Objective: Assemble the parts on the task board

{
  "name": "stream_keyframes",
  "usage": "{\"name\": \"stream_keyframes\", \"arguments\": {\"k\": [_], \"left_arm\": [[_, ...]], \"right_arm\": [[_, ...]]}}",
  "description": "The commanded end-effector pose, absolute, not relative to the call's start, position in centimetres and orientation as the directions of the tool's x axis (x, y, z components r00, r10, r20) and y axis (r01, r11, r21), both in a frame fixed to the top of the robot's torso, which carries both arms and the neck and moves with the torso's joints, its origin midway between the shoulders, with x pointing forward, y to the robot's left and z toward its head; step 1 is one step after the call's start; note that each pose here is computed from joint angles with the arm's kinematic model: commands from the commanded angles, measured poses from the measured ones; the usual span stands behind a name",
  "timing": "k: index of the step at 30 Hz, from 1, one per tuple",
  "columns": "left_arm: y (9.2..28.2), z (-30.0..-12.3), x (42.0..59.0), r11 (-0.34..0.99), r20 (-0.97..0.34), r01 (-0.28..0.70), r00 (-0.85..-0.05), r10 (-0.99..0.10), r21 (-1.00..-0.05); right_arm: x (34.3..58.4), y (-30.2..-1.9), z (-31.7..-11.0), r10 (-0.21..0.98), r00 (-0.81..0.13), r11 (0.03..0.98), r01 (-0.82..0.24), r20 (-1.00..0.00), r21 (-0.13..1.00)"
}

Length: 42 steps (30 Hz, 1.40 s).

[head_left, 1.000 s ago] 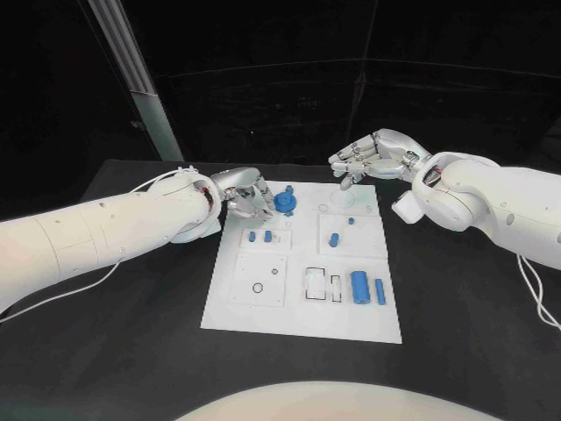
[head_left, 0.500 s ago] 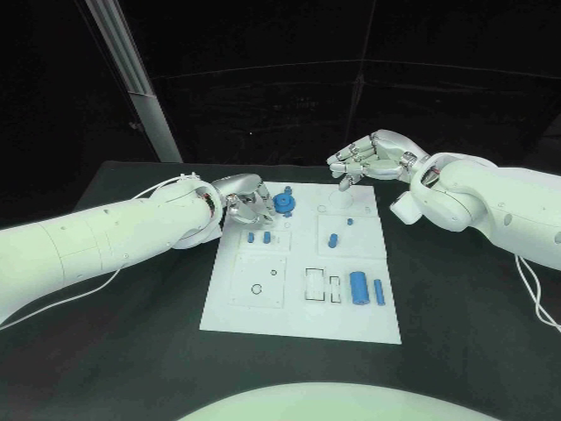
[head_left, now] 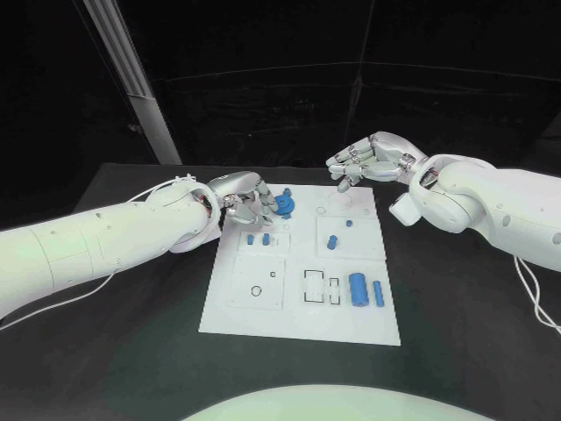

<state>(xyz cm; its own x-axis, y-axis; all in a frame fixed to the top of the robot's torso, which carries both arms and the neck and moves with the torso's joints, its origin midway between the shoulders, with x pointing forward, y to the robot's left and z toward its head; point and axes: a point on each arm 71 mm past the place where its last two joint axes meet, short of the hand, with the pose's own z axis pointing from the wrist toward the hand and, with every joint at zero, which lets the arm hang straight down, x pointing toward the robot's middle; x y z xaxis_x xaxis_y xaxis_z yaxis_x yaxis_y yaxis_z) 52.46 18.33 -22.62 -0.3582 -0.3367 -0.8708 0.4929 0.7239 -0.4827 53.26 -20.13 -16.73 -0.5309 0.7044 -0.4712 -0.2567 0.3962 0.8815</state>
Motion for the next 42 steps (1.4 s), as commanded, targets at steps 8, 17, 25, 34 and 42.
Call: {"name": "stream_keyframes", "arguments": {"k": [8, 17, 25, 34, 42], "left_arm": [[17.9, -22.1, 52.3, 0.704, -0.876, 0.524, -0.344, -0.339, -0.479], [17.6, -22.1, 52.4, 0.701, -0.876, 0.529, -0.34, -0.342, -0.478], [16.8, -22.4, 52.7, 0.723, -0.883, 0.514, -0.345, -0.318, -0.461], [15.2, -23.0, 53.1, 0.775, -0.927, 0.533, -0.329, -0.181, -0.34], [13.9, -23.6, 53.6, 0.807, -0.935, 0.525, -0.342, -0.089, -0.269]], "right_arm": [[53.3, -20.1, -16.6, 0.703, -0.533, 0.39, -0.265, -0.471, 0.882], [53.2, -20.1, -16.5, 0.704, -0.532, 0.39, -0.265, -0.471, 0.882], [53.2, -20.1, -16.5, 0.704, -0.531, 0.391, -0.265, -0.472, 0.882], [53.2, -19.9, -16.5, 0.704, -0.532, 0.389, -0.266, -0.471, 0.882], [53.2, -19.8, -16.5, 0.703, -0.533, 0.388, -0.267, -0.471, 0.882]]}}
